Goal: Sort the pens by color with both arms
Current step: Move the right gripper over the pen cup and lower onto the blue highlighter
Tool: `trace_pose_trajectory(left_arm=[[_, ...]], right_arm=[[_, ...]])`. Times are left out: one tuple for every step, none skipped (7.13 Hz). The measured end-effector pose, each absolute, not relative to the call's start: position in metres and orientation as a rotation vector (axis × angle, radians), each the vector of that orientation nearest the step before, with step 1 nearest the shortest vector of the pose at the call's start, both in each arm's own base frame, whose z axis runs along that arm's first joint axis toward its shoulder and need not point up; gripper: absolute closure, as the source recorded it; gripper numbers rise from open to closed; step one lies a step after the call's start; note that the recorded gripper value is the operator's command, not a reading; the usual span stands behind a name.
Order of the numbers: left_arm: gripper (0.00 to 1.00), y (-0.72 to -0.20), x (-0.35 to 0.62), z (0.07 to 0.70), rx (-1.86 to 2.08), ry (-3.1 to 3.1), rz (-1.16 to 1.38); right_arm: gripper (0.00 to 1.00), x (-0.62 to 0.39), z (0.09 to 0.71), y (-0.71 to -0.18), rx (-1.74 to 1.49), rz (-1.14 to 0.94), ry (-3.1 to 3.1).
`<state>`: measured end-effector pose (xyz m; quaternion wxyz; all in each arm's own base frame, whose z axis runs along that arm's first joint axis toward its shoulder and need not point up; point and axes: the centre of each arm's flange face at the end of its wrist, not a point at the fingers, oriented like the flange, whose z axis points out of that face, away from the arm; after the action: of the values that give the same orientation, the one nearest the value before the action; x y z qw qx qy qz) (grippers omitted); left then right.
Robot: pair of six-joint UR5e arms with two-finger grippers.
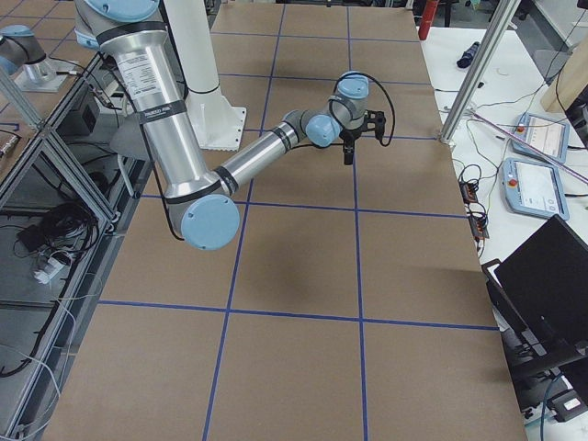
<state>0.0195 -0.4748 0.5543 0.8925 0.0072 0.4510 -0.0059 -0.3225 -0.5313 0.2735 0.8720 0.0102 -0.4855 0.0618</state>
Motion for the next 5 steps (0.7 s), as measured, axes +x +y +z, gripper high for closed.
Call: trace_pose_trajectory(left_arm=[[0.0, -0.475, 0.022, 0.554, 0.011, 0.936, -0.009], [0.0, -0.475, 0.024, 0.555, 0.007, 0.936, -0.006], [0.0, -0.475, 0.026, 0.555, 0.004, 0.935, -0.005], [0.0, -0.475, 0.027, 0.556, 0.002, 0.936, -0.004], [0.0, -0.475, 0.029, 0.556, 0.0, 0.937, -0.002]], right_arm=[[0.17, -0.347, 0.243, -0.539, -0.021, 0.148, -1.01], [0.16, -0.372, 0.217, -0.544, -0.064, 0.143, -1.004], [0.15, -0.398, 0.201, -0.545, -0.101, 0.124, -1.001], [0.15, -0.428, 0.182, -0.55, -0.127, 0.103, -0.995], [0.18, -0.458, 0.163, -0.555, -0.146, 0.083, -0.988]])
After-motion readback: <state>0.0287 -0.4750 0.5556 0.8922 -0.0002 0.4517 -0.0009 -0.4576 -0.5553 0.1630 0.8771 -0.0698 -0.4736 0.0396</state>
